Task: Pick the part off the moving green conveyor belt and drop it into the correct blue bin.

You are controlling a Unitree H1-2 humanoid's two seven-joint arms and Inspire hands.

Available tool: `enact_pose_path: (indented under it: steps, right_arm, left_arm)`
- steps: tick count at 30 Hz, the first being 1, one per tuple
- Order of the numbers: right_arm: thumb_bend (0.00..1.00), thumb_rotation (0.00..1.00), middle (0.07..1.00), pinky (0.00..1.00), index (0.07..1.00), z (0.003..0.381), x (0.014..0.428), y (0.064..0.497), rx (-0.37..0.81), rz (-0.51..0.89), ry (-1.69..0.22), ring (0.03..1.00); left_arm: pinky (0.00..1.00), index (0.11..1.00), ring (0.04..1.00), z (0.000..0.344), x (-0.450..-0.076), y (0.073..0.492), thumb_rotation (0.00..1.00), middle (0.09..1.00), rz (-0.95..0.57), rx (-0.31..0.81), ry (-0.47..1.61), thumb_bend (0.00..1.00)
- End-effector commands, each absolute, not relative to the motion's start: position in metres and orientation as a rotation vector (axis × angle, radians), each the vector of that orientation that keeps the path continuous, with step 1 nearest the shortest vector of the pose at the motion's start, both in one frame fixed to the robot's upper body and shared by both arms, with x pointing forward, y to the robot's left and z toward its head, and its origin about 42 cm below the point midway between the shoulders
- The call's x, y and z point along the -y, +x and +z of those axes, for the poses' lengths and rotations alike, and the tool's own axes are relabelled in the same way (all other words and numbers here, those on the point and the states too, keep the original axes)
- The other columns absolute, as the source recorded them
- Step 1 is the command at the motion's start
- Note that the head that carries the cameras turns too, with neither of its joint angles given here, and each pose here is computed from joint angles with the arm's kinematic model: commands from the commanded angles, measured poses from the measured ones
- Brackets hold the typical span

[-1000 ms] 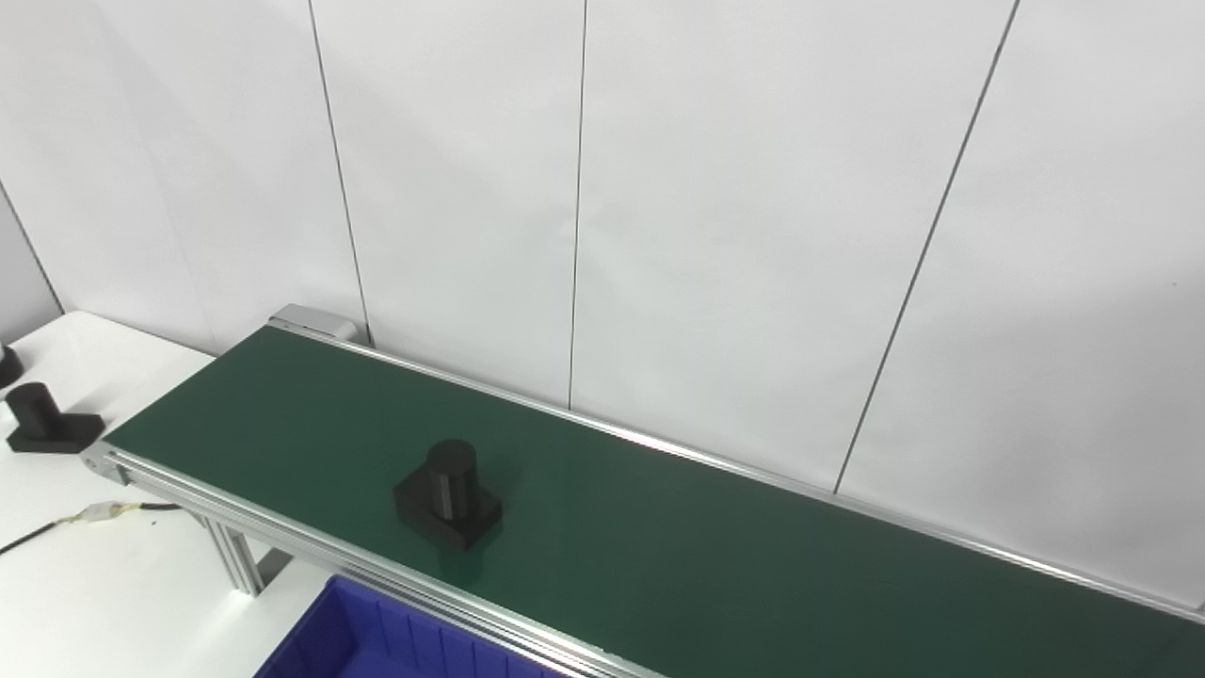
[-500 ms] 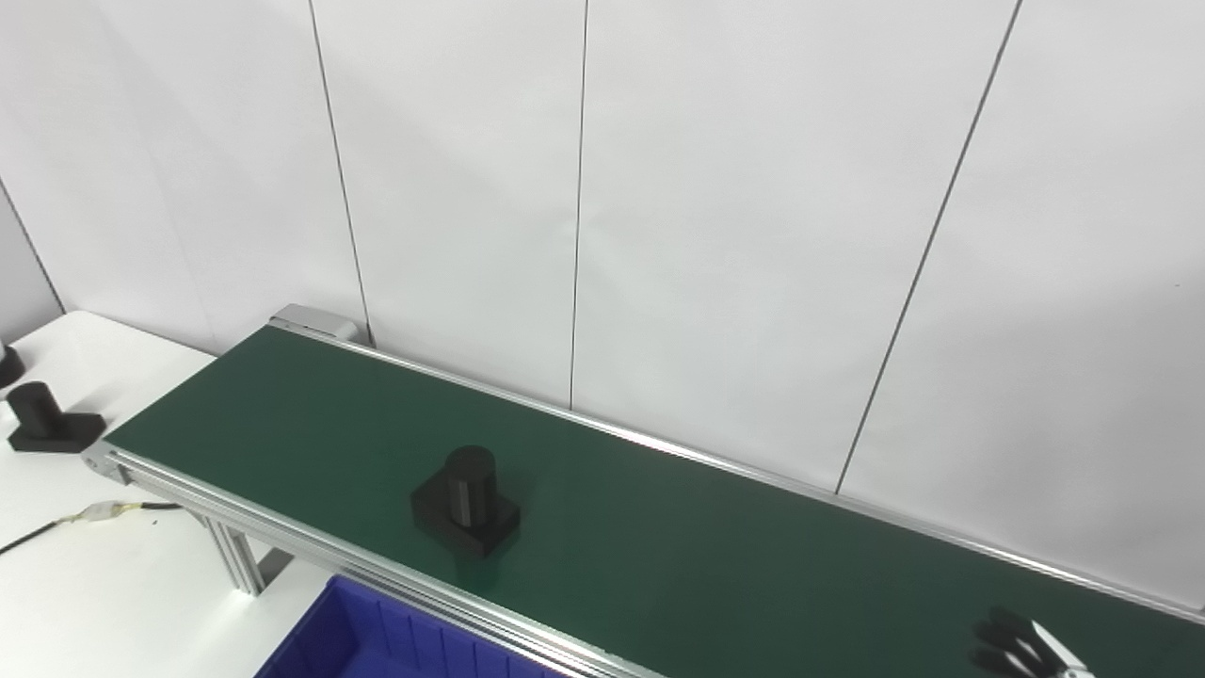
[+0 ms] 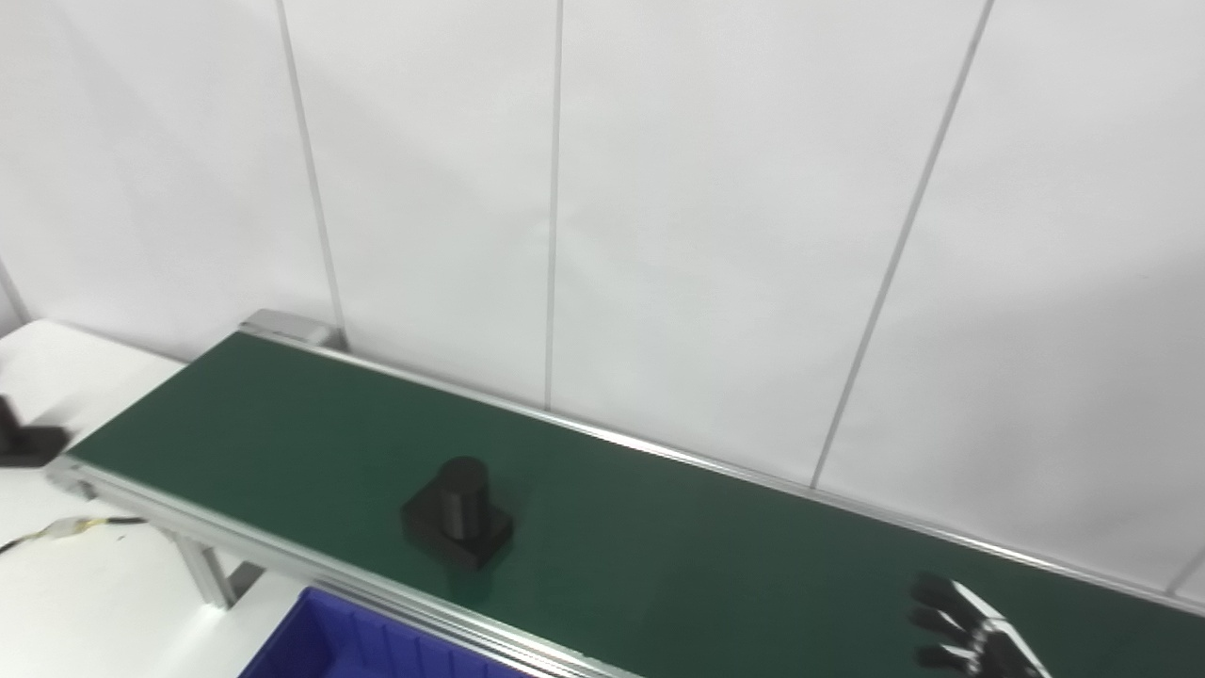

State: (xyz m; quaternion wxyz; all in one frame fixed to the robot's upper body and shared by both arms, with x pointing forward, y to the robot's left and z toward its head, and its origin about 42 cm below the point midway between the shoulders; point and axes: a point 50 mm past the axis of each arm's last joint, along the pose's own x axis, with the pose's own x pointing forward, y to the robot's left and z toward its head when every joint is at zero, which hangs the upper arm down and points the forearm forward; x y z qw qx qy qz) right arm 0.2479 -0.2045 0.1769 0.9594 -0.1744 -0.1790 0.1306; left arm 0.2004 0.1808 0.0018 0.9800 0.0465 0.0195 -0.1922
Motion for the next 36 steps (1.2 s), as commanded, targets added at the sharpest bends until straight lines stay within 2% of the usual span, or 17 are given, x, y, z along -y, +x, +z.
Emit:
enact_pose_path:
  steps: [1, 12, 17, 22, 29, 36]
  right_arm:
    - [0.75, 0.37, 0.823, 0.66, 0.829, 0.187, 0.198, 0.25, 0.399, 0.266, -0.358, 0.777]
    - [0.67, 0.37, 0.86, 0.72, 0.873, 0.192, 0.186, 0.243, 0.39, 0.263, -0.363, 0.817]
    - [0.67, 0.37, 0.873, 0.75, 0.879, 0.199, 0.185, 0.249, 0.388, 0.258, -0.381, 0.835]
    - [0.68, 0.35, 0.868, 0.76, 0.878, 0.205, 0.182, 0.258, 0.401, 0.264, -0.4, 0.83]
    - [0.68, 0.37, 0.857, 0.75, 0.882, 0.213, 0.175, 0.266, 0.415, 0.283, -0.422, 0.823]
    - [0.68, 0.37, 0.865, 0.76, 0.885, 0.224, 0.176, 0.262, 0.406, 0.299, -0.435, 0.829]
  left_arm:
    - [0.55, 0.74, 0.667, 0.013, -0.182, 0.209, 0.21, 0.748, -0.393, 0.036, 0.096, 0.92]
    - [0.54, 0.739, 0.677, 0.014, -0.182, 0.211, 0.25, 0.752, -0.393, 0.039, 0.099, 0.92]
    - [0.54, 0.739, 0.669, 0.014, -0.182, 0.212, 0.24, 0.752, -0.393, 0.039, 0.092, 0.91]
    - [0.54, 0.741, 0.677, 0.014, -0.181, 0.214, 0.26, 0.752, -0.397, 0.044, 0.114, 0.91]
    - [0.55, 0.741, 0.684, 0.015, -0.181, 0.214, 0.24, 0.756, -0.399, 0.05, 0.135, 0.89]
    - [0.55, 0.75, 0.68, 0.03, -0.195, 0.193, 0.21, 0.777, -0.328, 0.089, 0.126, 0.88]
